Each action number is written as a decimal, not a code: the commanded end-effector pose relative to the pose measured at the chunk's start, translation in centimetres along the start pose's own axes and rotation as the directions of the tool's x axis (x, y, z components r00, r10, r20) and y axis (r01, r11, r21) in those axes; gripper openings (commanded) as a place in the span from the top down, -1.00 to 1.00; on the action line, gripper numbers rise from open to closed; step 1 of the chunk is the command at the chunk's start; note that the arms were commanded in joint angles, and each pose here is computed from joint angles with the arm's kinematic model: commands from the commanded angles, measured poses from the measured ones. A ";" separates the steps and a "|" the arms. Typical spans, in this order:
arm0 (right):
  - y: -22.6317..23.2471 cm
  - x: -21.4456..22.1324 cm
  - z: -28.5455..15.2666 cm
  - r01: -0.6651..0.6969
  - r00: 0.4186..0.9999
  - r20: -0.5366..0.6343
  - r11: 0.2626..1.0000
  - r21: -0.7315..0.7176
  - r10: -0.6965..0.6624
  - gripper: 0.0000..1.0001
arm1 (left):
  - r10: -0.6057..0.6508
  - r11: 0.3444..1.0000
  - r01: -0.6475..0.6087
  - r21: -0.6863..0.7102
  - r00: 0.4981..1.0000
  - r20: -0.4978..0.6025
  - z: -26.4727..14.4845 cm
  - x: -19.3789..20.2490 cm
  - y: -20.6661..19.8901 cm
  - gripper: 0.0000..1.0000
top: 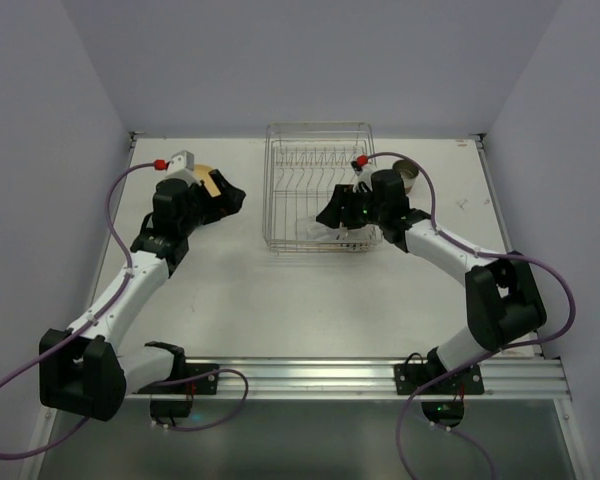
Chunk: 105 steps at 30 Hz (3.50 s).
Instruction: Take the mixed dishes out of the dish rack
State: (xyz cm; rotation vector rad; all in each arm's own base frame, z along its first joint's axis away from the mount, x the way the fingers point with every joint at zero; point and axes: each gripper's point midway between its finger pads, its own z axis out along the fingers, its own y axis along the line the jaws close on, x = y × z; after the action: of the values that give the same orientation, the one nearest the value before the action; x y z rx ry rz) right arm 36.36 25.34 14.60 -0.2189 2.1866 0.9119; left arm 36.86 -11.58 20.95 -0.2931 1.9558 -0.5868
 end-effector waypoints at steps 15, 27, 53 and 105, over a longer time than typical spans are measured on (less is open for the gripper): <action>4.2 0.5 0.7 0.078 0.996 -0.024 0.991 -0.109 -0.081 -0.25 | 0.033 0.999 -0.034 0.016 0.999 0.037 0.3 -0.8 -0.6 -1.00; 8.9 0.6 -1.3 0.160 0.987 0.024 0.937 -0.311 -0.160 -0.32 | 0.040 0.999 -0.040 0.001 0.999 0.026 0.7 -0.6 -0.2 -1.00; 3.9 0.1 2.0 0.210 0.978 -0.063 0.957 0.199 -0.201 -0.98 | 0.044 0.999 -0.045 0.009 0.998 0.041 0.2 -1.2 -0.7 -1.00; 4.2 0.3 5.0 0.275 0.961 -0.105 0.882 0.382 -0.255 -0.98 | 0.042 0.999 -0.042 0.006 0.998 0.039 0.3 -1.1 -0.6 -1.00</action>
State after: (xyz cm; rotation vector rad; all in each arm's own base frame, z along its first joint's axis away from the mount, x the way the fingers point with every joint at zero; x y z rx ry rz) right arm 36.54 31.36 12.87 -0.3734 2.2971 0.3156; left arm 37.11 -11.44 20.14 -0.2868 1.9733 -0.5529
